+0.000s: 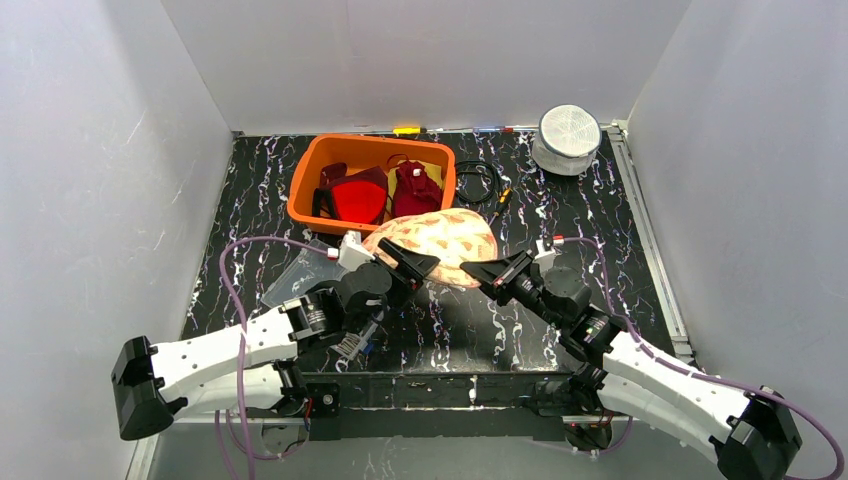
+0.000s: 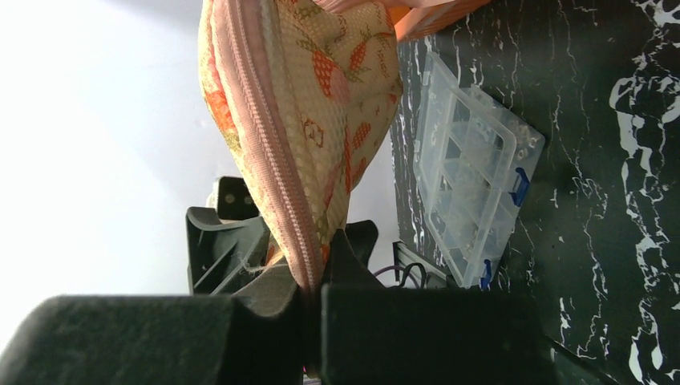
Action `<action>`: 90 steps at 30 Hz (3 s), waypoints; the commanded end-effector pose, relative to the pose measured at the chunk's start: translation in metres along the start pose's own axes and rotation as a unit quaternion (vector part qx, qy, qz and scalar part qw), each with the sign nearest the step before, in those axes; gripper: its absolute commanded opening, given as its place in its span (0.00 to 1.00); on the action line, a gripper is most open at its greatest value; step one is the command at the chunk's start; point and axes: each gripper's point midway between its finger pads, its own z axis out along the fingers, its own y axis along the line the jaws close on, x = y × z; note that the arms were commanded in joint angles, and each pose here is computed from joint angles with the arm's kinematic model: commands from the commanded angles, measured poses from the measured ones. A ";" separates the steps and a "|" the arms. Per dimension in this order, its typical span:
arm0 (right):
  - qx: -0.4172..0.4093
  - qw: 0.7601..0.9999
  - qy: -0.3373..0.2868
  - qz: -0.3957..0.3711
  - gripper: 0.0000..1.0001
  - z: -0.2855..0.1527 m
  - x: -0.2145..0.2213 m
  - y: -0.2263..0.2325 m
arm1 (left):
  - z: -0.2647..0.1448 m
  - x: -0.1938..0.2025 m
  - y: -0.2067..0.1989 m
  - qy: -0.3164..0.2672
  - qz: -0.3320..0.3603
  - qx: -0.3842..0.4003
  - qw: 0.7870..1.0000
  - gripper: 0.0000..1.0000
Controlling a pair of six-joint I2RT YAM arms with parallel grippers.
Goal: Unzip the laundry bag and remove the bra
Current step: Unzip the laundry bag at the center of the board.
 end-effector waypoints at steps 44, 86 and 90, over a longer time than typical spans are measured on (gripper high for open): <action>0.221 0.830 -0.029 -0.511 0.99 -0.060 -0.068 0.003 | -0.041 -0.084 -0.022 0.036 0.246 -0.239 0.939 0.00; -0.148 0.893 0.075 -0.419 0.88 -0.047 0.032 0.117 | -0.068 -0.099 -0.079 -0.020 0.121 -0.119 0.985 0.00; -0.163 0.890 0.111 -0.412 0.84 -0.037 0.046 0.123 | -0.061 -0.094 -0.072 -0.018 0.088 -0.141 0.986 0.00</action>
